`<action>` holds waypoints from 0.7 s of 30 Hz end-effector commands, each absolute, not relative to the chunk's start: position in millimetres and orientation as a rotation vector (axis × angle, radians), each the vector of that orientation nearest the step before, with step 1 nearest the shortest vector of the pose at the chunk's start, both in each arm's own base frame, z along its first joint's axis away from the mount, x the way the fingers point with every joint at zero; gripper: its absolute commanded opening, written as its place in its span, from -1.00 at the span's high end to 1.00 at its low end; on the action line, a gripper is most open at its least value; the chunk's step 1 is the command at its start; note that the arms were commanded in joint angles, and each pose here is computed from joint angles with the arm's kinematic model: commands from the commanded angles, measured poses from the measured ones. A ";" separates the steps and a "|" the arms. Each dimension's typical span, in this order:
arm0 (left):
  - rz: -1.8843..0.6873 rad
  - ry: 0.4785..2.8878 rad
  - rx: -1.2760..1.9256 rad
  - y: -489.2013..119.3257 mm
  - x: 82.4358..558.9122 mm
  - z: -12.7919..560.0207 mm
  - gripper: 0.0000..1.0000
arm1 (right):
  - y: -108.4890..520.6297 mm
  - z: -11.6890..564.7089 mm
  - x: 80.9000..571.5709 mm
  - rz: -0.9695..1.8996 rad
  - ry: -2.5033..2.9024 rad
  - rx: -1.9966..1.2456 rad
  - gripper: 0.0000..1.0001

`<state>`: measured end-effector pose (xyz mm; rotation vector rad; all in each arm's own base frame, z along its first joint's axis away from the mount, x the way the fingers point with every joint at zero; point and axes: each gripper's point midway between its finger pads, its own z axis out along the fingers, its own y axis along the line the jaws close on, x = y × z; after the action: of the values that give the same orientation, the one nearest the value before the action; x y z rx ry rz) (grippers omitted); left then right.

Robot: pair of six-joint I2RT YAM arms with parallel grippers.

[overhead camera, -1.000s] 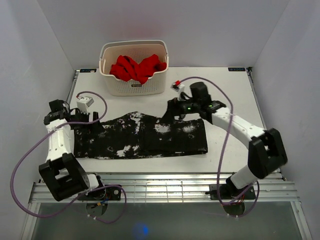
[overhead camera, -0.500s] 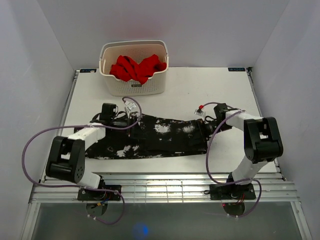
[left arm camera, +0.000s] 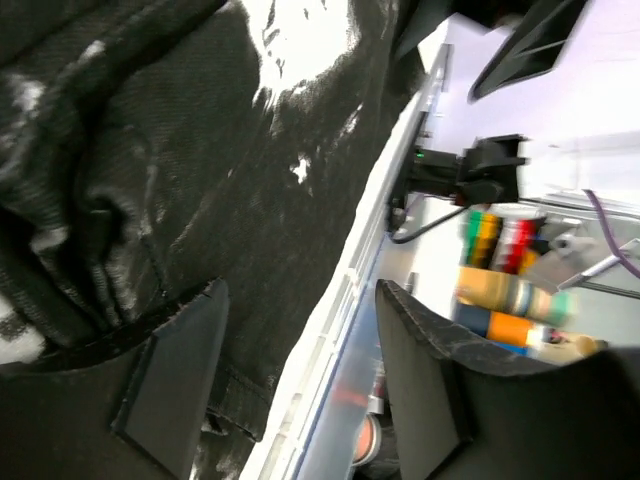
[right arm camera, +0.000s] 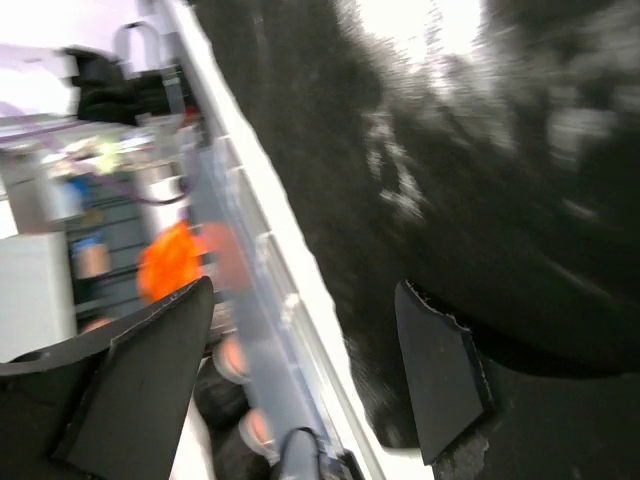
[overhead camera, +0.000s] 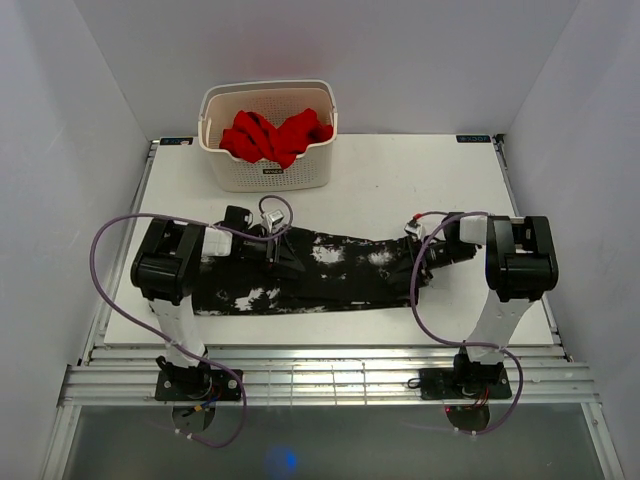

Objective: Fold and stack the trousers
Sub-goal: Fold the trousers

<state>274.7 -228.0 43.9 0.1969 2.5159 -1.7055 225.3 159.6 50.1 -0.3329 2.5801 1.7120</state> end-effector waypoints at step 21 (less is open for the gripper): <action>-0.985 2.328 -0.093 13.2 300.6 129.9 -0.81 | 65.4 28.1 292.5 0.953 2.620 -0.227 -0.02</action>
<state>324.8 9.1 135.5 -0.1109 2.2928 -0.9568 278.9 58.3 32.8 -0.2232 2.6687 0.9383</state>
